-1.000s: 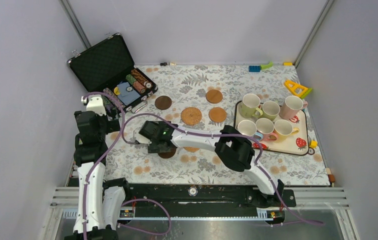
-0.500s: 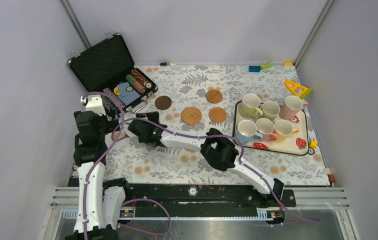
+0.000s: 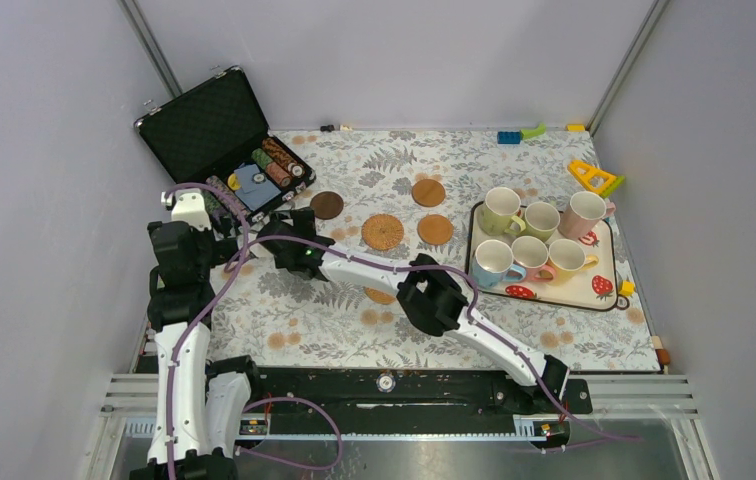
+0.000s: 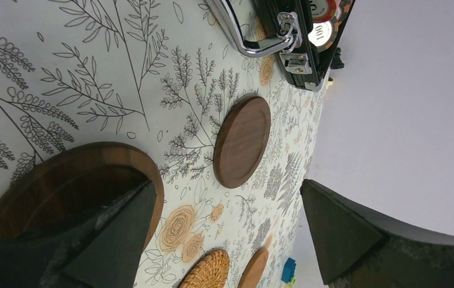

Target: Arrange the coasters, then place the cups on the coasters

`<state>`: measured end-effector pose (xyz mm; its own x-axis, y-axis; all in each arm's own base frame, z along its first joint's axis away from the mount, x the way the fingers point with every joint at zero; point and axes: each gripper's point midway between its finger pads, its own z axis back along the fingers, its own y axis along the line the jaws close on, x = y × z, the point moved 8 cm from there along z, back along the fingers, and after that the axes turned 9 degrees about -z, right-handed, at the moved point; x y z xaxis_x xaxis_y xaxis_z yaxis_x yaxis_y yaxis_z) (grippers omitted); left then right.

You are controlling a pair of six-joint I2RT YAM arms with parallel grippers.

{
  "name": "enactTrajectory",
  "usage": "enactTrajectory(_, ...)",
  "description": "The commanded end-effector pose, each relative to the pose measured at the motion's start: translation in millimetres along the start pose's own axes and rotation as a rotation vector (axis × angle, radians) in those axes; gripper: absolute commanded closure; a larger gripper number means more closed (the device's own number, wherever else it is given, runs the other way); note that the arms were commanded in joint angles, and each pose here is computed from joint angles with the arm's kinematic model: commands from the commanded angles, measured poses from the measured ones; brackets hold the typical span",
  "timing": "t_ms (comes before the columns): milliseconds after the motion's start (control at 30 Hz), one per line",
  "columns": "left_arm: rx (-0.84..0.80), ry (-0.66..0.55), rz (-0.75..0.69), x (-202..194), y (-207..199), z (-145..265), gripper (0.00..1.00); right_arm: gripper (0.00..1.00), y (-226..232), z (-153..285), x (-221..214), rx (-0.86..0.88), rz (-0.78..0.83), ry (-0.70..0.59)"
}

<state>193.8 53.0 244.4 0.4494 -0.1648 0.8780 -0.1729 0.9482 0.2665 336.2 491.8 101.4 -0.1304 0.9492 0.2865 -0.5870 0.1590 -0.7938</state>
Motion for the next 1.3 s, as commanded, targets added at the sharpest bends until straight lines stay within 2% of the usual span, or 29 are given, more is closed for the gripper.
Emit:
enactTrajectory(0,-0.005,-0.05,0.012,8,0,0,0.01,0.0,-23,5,-10,-0.026,-0.009,0.035)
enactTrajectory(100,0.0,-0.05,0.013,8,1,1,0.01,0.0,-18,8,-19,0.004,0.014,0.05)
enactTrajectory(367,-0.004,-0.056,0.014,9,1,2,0.01,0.0,12,29,-55,0.226,0.052,0.102)
enactTrajectory(633,-0.002,-0.059,0.015,9,1,3,0.01,0.0,9,31,-56,0.205,0.048,0.115)
enactTrajectory(733,0.001,-0.06,0.017,9,2,4,0.01,0.0,-20,34,-40,0.079,-0.035,0.085)
enactTrajectory(900,0.001,-0.057,0.018,9,2,3,0.01,0.0,-116,75,-21,-0.049,-0.321,-0.012)
enactTrajectory(1033,-0.001,-0.056,0.018,9,2,3,0.01,0.0,-152,90,-53,-0.024,-0.395,0.01)
enactTrajectory(1167,-0.006,-0.065,0.018,10,1,3,0.01,0.0,-125,73,-108,0.028,-0.325,0.129)
enactTrajectory(1267,-0.017,-0.067,0.017,10,0,3,0.01,0.0,-107,62,-138,0.025,-0.291,0.159)
